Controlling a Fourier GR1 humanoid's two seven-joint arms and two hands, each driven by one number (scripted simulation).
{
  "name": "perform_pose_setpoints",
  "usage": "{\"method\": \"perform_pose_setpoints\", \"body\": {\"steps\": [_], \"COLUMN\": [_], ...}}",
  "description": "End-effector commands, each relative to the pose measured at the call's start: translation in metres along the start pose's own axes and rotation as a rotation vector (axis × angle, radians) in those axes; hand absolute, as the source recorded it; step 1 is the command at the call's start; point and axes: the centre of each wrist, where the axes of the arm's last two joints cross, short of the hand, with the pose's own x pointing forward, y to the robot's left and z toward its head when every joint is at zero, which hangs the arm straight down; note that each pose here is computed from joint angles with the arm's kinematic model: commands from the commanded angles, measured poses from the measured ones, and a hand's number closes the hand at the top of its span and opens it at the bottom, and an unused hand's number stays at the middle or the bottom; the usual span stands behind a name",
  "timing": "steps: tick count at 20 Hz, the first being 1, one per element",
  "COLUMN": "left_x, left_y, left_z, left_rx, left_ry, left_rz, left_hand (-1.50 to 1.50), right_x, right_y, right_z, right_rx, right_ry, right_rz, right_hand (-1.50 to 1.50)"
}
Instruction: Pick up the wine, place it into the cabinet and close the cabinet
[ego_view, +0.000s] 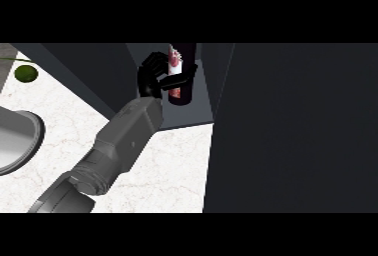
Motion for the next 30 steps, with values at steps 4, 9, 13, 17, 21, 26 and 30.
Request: {"method": "perform_pose_setpoints", "body": {"steps": [4, 9, 13, 17, 21, 26, 30], "left_x": [0.005, 0.011, 0.001, -0.002, -0.004, -0.006, -0.001], "left_y": [0.011, 0.035, 0.045, 0.052, 0.063, 0.073, 0.079], "left_z": [-0.009, -0.023, -0.021, -0.021, -0.024, -0.026, -0.030], "left_rx": [0.033, 0.090, 0.119, 0.168, 0.194, 0.128, 0.131], "left_ry": [-0.083, -0.153, -0.184, -0.149, -0.155, -0.123, -0.099], "left_rz": [-0.168, -0.352, -0.449, -0.474, -0.534, -0.503, -0.501], "left_hand": [1.50, 1.50, 1.50, 1.50, 1.50, -1.50, -1.50], "right_x": [0.002, 0.003, 0.003, 0.002, 0.005, 0.006, 0.006], "right_y": [-0.003, 0.000, 0.000, 0.002, 0.001, 0.007, 0.004], "right_z": [0.003, 0.004, -0.001, 0.003, 0.001, 0.003, 0.001], "right_rx": [0.016, 0.032, 0.039, 0.043, 0.051, 0.066, 0.056], "right_ry": [-0.010, -0.016, -0.015, -0.033, -0.024, -0.043, -0.043], "right_rz": [0.001, 0.015, 0.008, -0.015, 0.019, -0.001, 0.001], "right_hand": [-1.50, -1.50, -1.50, -1.50, -1.50, -1.50, -1.50]}}
